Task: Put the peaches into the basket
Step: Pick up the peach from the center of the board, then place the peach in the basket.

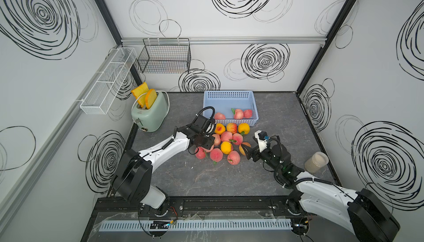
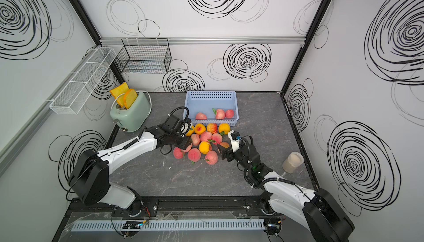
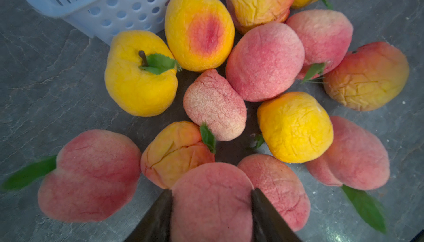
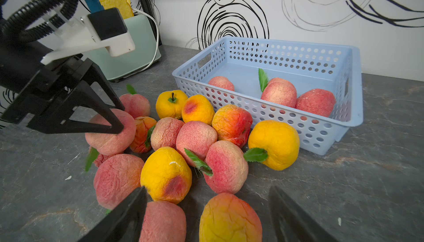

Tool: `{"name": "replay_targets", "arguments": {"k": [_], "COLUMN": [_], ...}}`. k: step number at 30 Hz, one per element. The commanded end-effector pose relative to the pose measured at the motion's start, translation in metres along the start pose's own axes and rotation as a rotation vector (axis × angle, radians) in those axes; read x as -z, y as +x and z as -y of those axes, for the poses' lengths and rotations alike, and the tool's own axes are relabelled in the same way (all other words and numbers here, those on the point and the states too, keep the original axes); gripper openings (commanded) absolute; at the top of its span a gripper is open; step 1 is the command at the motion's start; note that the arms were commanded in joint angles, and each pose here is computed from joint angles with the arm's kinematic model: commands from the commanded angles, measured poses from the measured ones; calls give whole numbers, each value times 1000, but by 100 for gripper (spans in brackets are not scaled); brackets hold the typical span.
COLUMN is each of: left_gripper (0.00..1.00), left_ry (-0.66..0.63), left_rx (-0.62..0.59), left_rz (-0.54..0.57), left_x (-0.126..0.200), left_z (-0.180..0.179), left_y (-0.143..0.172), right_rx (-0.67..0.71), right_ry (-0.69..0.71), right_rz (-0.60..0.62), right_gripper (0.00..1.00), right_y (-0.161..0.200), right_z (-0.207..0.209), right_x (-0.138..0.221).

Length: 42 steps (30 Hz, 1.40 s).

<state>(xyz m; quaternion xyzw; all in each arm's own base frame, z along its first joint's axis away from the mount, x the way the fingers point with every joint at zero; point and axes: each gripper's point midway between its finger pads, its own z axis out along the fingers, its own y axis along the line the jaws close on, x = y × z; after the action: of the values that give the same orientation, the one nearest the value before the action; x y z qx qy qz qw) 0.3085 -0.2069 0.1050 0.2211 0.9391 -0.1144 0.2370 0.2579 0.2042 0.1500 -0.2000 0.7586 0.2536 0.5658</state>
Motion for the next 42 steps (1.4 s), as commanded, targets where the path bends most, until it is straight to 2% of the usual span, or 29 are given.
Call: {"name": "replay_targets", "arguments": {"k": [1, 11, 17, 22, 31, 36, 42], "left_gripper": [50, 49, 48, 47, 46, 46, 46], "left_ry": [18, 15, 13, 9, -21, -39, -54], "left_rx": [-4, -2, 10, 63, 46, 40, 40], "left_rz": [92, 280, 357, 431, 489, 499, 464], "left_x": [22, 61, 59, 49, 12, -8, -38], "left_z": [8, 12, 5, -11, -24, -29, -33], "left_y": [-30, -92, -139, -175, -220, -227, -220], "right_rx": [17, 18, 17, 12, -4, -18, -25], "right_ry": [0, 1, -2, 7, 11, 10, 16], "right_rz": [37, 49, 62, 93, 120, 129, 129], "right_gripper": [86, 86, 86, 86, 86, 86, 86], "right_y": [-15, -17, -21, -24, -28, -29, -28], "right_z": [-3, -3, -4, -3, -2, -2, 0], "right_x": [-2, 0, 2, 7, 10, 11, 11]}}
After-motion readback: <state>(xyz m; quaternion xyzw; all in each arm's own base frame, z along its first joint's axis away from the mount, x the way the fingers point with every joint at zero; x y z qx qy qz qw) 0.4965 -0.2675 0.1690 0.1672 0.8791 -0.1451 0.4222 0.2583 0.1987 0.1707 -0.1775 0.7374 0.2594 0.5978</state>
